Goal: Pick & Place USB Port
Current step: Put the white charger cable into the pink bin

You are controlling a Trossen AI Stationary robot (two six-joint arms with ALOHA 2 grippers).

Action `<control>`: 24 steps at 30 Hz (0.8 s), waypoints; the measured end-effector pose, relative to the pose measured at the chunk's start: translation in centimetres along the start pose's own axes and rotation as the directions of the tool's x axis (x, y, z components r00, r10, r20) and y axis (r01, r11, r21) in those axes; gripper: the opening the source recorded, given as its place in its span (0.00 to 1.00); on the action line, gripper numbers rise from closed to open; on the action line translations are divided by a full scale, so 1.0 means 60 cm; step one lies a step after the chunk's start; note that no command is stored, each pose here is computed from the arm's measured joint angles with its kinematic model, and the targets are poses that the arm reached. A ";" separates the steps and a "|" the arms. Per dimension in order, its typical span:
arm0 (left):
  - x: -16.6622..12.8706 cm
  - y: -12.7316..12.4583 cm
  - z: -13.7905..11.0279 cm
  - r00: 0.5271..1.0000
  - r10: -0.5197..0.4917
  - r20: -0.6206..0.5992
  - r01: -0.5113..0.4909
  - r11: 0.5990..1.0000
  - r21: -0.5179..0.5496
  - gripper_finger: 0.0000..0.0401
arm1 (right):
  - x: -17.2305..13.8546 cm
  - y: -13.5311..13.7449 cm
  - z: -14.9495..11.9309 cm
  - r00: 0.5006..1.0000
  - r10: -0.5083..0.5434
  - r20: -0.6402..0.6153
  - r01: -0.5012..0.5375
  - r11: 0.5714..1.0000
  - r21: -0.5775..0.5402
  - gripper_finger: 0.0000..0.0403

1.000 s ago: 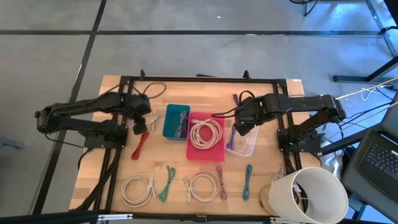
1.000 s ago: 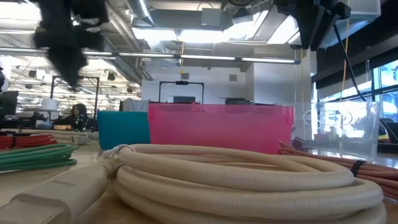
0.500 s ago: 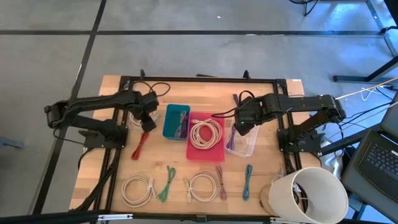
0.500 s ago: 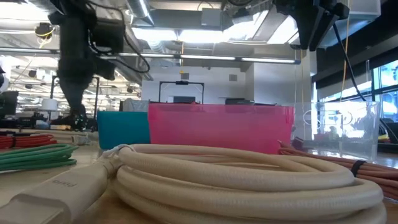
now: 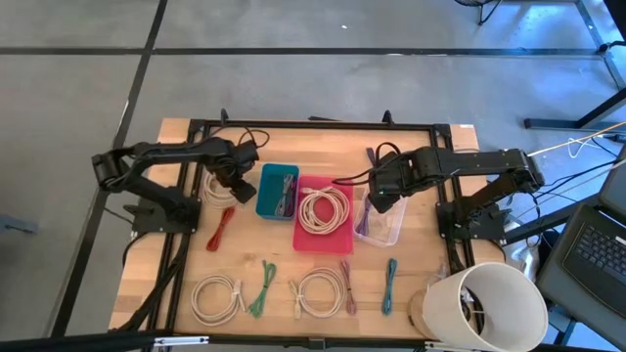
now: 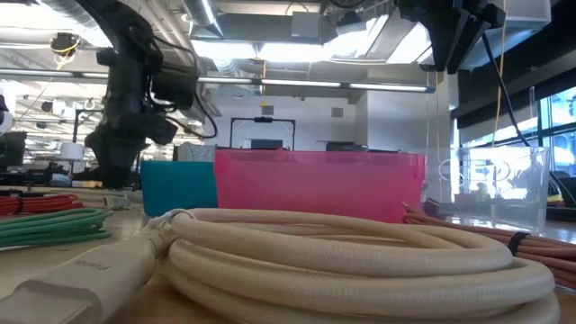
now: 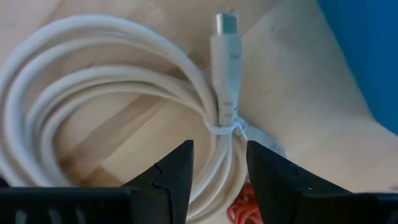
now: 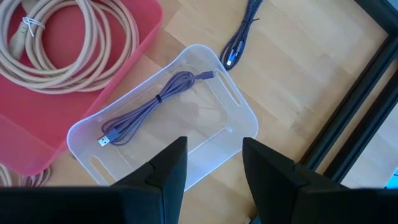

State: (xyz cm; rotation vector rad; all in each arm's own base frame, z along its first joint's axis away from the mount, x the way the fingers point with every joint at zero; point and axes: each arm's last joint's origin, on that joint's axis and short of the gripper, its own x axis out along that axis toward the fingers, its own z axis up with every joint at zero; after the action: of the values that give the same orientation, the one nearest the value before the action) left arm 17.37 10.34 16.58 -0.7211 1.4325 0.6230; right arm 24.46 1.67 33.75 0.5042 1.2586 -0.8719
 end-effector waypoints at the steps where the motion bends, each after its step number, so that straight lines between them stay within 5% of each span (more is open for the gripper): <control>1: 0.003 0.000 0.002 1.000 -0.004 -0.005 0.004 1.000 -0.002 0.35 | 0.000 0.000 0.000 1.000 0.000 0.000 0.000 1.000 0.000 0.39; 15: 0.047 -0.003 0.022 0.995 0.045 -0.086 -0.046 0.999 -0.004 0.33 | 0.000 0.000 0.000 1.000 -0.007 0.009 0.007 1.000 -0.001 0.39; 21: 0.039 0.000 0.014 0.994 0.063 -0.086 -0.064 0.998 -0.005 0.09 | 0.000 -0.001 0.000 1.000 -0.008 0.008 0.008 1.000 -0.016 0.39; 24: 0.031 0.005 0.003 0.988 0.108 -0.113 -0.108 0.994 0.001 0.05 | 0.000 -0.001 0.000 1.000 -0.008 0.008 0.008 1.000 -0.028 0.39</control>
State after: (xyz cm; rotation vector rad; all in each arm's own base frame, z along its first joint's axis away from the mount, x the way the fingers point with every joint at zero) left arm 17.34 10.58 14.73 -0.6956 1.5833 0.6787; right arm 24.44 1.64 33.76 0.4736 1.2646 -0.8613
